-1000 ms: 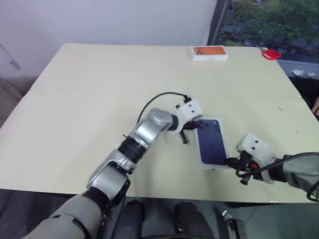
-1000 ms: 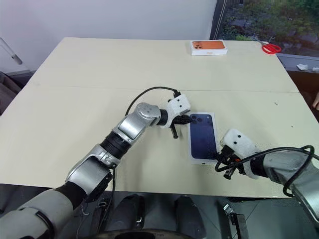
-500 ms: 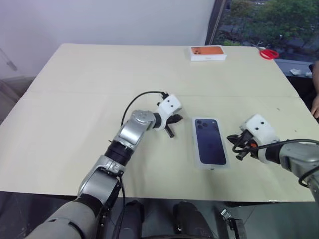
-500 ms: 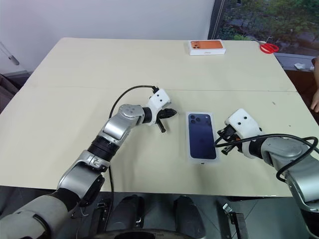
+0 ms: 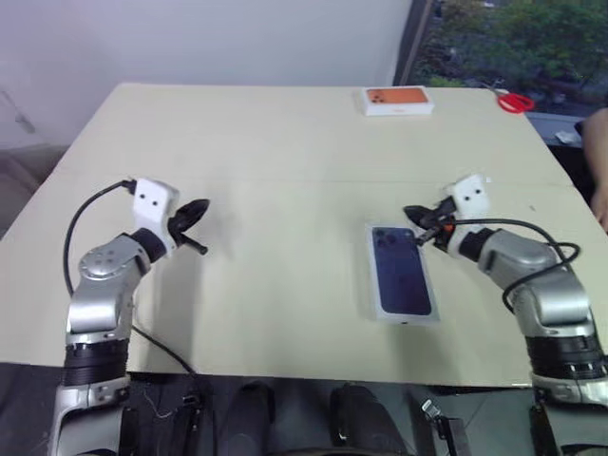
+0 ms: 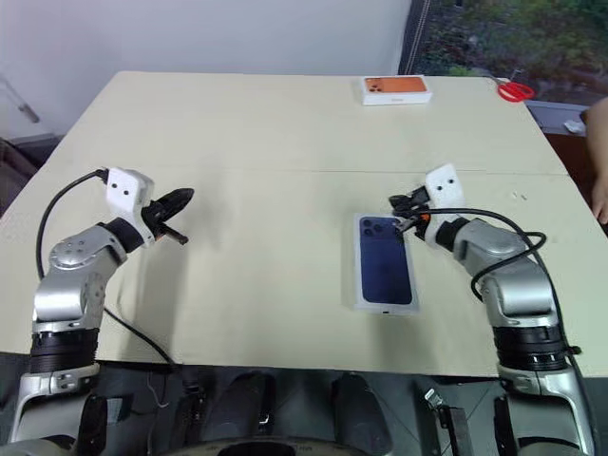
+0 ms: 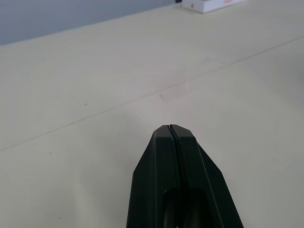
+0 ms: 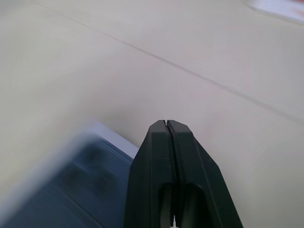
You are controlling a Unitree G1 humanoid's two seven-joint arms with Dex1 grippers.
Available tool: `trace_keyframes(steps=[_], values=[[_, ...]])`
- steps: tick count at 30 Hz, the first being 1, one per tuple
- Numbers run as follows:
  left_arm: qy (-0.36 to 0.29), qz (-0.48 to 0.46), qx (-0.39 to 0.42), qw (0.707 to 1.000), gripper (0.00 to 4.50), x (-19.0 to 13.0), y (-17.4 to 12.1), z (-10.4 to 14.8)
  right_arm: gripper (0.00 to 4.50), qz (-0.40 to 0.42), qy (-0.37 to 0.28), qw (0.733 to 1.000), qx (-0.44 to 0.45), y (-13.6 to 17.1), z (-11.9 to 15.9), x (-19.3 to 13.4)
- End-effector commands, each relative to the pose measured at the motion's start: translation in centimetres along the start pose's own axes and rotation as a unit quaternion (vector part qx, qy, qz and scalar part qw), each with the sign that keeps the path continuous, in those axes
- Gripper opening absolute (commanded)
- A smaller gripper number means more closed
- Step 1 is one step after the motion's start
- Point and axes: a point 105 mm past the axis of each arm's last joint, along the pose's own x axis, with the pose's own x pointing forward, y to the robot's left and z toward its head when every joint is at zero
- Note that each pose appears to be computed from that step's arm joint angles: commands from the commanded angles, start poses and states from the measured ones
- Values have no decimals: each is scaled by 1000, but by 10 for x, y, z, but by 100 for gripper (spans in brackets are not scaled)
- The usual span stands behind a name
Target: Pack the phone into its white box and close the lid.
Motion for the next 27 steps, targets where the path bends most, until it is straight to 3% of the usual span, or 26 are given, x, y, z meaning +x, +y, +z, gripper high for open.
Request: trace_keyframes(steps=[1,18,27], values=[[-8,11,6,1000,0,-10,2,5,3,-18,-14,1000,-15,-8,5,-2],[42,38,-12,998,0,-53,24,-20,3,-78,-50,996,4,-21,-1,5],[48,59,-20,997,0,-68,23,-20,3,-52,-51,997,13,-14,-1,16]])
